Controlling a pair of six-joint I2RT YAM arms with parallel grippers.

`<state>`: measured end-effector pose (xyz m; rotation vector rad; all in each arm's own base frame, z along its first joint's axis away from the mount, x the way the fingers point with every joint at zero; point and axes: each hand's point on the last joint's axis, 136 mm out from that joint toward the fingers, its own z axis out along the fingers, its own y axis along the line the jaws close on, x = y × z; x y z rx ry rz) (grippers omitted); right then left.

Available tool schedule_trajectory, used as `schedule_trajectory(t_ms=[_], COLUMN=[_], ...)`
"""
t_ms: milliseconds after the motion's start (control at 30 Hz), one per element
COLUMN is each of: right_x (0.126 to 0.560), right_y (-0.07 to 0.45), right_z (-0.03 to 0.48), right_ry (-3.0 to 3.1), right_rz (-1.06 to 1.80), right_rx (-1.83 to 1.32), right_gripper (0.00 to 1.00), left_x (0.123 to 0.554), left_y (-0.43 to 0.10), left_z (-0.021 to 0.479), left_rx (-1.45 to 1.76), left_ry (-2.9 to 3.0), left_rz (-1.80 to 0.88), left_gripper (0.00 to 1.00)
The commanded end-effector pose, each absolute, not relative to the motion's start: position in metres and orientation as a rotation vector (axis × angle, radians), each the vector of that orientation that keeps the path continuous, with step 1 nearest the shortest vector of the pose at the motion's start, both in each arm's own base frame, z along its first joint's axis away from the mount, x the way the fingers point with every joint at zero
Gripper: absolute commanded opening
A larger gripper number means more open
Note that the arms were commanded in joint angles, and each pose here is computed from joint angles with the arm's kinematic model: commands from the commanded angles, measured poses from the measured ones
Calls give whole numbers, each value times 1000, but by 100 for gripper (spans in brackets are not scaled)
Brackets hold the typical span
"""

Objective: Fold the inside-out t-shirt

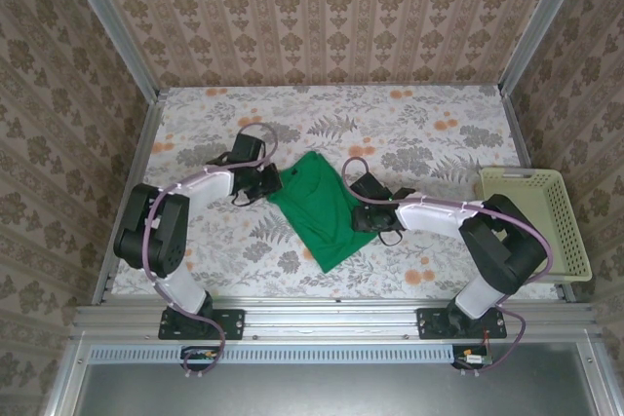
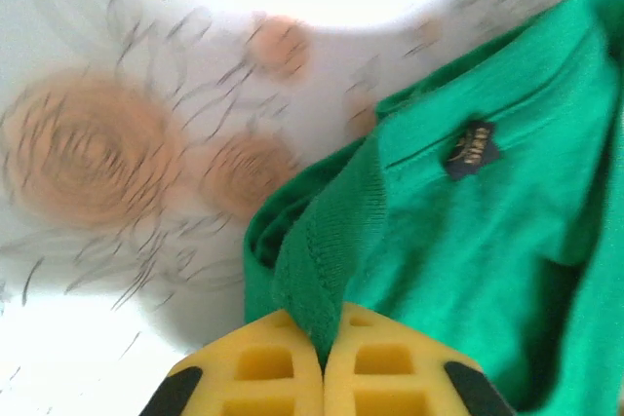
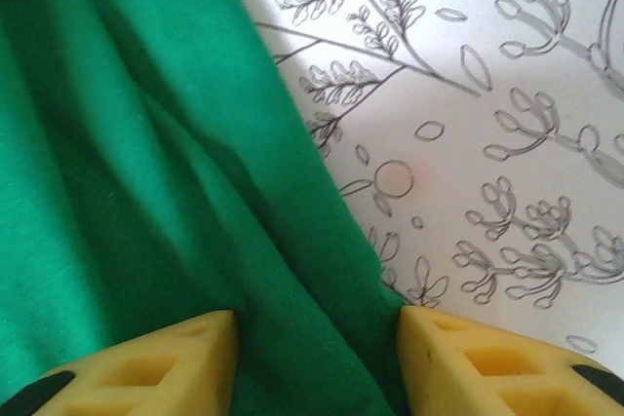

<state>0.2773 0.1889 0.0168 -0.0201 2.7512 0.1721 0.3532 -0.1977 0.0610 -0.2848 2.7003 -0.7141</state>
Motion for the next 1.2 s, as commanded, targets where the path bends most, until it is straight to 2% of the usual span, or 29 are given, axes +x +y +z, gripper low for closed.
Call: schedule_trajectory(t_ms=[0,167,233,367,467,567,700,933,1167], right_x=[237,225,222,221,231,254,304,394,443], right_y=[177,180,183,187,193,192,194,217,222], right_z=[-13,-21,-21,-17,2,34,79,81,53], right_ry=[2874,2892,2896,2891,2860,2810,2698,2692,2727], right_rz=[116,123,128,128,148,163,275,401,341], right_rx=[28,40,35,23,-16,-45,-67,-119,-130], right_gripper=[48,46,45,44,46,55,63,68,68], left_x=[381,402,412,425,429,423,398,370,377], left_y=[-212,-227,-226,-206,-194,-179,-161,-182,-211], left_z=[107,117,105,69,55,68,97,83,59], left_rx=[-170,-112,-106,-132,-118,-123,-205,-295,-294], left_ry=[2547,2441,2460,2604,2673,2682,2630,2584,2604], left_rz=[-801,-957,-948,-723,-610,-510,-474,-723,-859], left_gripper=[2,2,6,24,43,55,72,70,62])
